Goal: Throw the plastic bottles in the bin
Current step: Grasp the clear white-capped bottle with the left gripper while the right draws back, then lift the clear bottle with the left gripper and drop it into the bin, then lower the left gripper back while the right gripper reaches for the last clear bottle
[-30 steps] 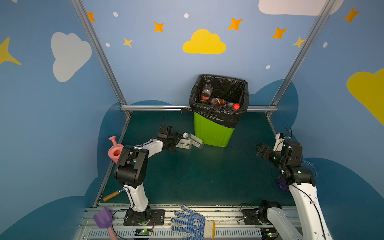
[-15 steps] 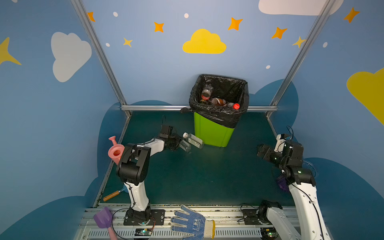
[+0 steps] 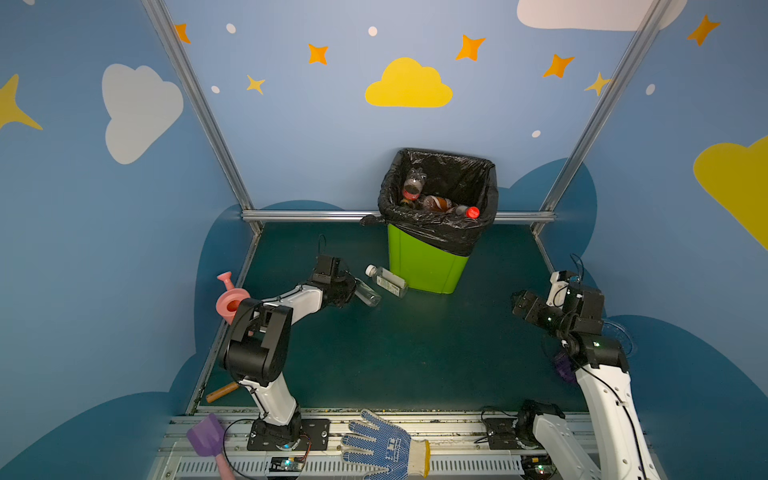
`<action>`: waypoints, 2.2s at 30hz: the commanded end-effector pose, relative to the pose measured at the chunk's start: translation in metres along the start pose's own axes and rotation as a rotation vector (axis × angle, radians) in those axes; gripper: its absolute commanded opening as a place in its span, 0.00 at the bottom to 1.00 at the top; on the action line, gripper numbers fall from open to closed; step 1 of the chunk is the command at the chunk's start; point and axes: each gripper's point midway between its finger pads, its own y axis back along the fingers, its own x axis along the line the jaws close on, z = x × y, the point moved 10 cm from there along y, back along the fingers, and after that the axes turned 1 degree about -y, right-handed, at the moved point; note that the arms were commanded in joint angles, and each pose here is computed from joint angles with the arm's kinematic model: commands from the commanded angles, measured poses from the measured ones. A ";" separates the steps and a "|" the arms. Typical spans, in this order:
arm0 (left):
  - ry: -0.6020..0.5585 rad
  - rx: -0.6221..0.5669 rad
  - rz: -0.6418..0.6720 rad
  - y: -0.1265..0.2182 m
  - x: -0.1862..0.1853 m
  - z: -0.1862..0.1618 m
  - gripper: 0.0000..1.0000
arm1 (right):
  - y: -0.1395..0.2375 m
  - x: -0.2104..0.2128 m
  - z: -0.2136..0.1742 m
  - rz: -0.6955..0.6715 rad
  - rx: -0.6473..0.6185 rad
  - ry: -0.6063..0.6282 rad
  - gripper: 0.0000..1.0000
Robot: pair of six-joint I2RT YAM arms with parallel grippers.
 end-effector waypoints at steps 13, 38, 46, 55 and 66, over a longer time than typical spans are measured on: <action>-0.344 -0.768 -0.367 0.302 -0.105 0.013 0.30 | 0.009 0.003 0.009 0.020 -0.050 -0.001 0.98; -0.842 -0.683 -0.704 0.339 -0.303 -0.056 1.00 | 0.025 0.010 0.009 0.091 -0.090 0.002 0.98; -0.824 -0.853 -0.663 0.379 -0.251 -0.059 1.00 | 0.011 0.013 0.001 0.185 -0.036 -0.004 0.98; -0.596 -0.777 -0.350 0.310 -0.149 -0.022 1.00 | -0.033 0.053 -0.020 0.265 0.087 0.100 0.97; -0.311 -0.550 -0.006 0.197 0.008 -0.004 1.00 | -0.120 0.207 -0.077 0.274 0.313 0.619 0.96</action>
